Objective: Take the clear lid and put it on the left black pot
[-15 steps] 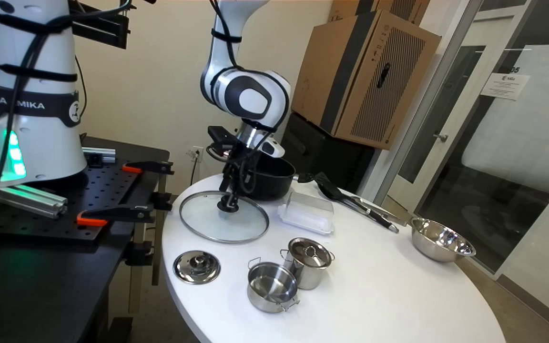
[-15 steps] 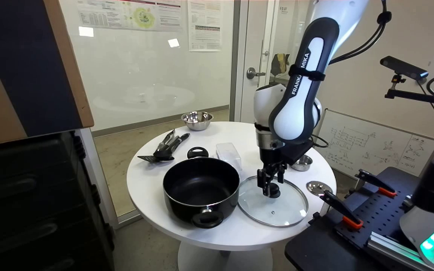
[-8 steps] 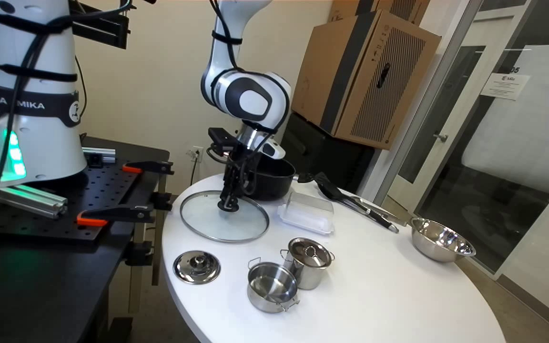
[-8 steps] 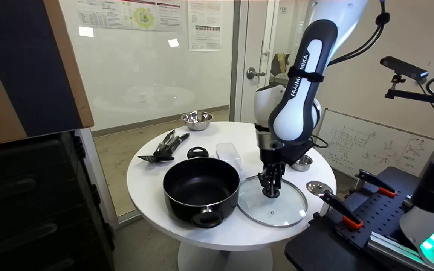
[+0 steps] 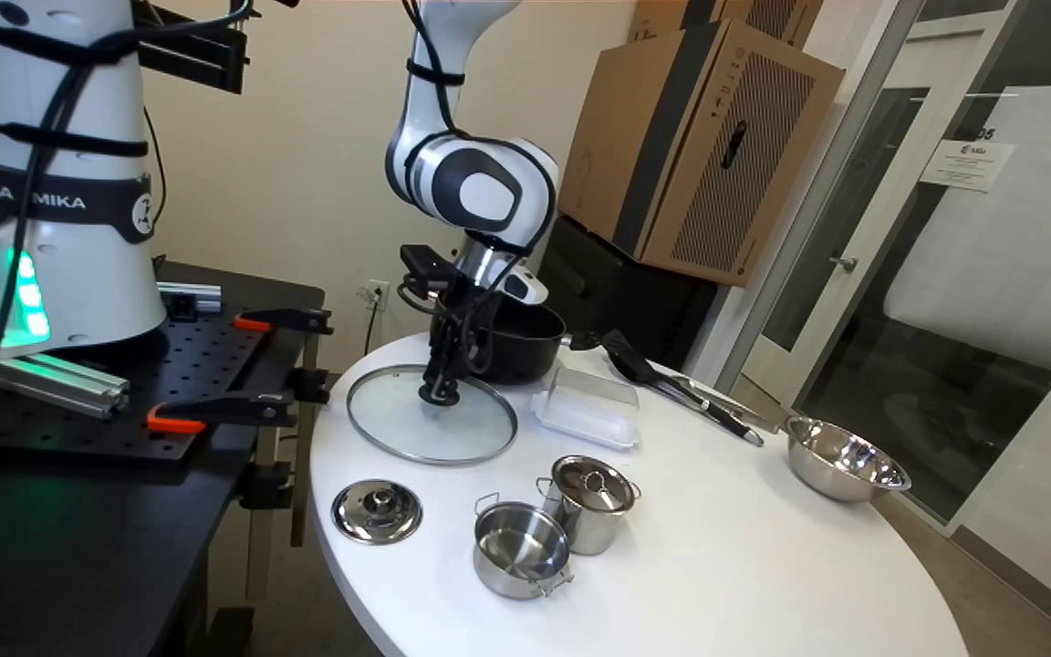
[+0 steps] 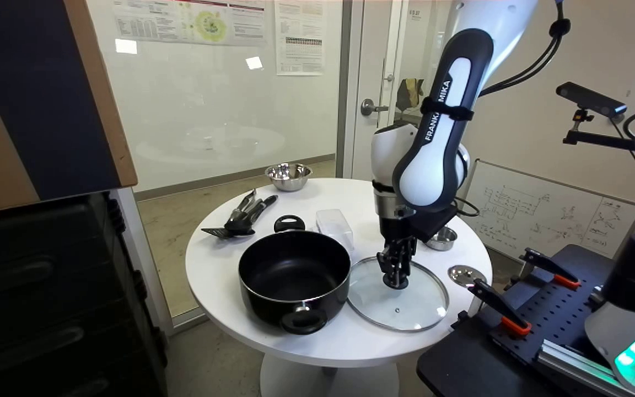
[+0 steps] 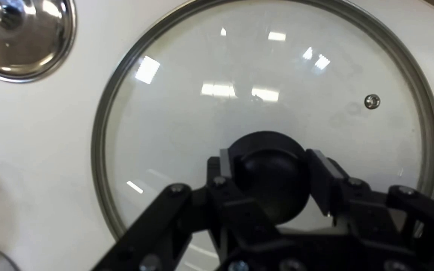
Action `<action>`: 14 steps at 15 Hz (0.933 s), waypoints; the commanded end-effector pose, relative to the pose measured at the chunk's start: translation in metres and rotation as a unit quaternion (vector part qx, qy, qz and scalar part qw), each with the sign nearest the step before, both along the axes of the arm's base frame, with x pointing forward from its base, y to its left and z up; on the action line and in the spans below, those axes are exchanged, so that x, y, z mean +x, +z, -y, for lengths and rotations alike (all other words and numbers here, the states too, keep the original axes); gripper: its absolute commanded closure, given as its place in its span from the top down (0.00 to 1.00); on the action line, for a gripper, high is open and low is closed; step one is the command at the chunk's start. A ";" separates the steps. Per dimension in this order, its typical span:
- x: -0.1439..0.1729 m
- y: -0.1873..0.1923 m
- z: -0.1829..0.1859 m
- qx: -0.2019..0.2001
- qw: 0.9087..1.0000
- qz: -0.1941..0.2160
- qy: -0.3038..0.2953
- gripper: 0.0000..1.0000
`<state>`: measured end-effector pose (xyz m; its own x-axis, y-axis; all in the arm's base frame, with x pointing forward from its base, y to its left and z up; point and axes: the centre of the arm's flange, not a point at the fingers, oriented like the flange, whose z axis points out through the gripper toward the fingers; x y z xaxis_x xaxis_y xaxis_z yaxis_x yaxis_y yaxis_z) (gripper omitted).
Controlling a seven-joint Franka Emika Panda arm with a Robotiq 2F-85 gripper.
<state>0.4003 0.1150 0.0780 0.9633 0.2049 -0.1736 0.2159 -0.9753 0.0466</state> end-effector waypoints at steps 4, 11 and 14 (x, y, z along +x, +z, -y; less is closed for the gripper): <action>-0.002 0.036 0.001 0.021 0.998 0.051 0.011 0.25; -0.015 0.064 0.014 0.032 0.997 0.071 0.013 0.25; -0.018 0.079 0.024 0.035 0.996 0.086 0.006 0.25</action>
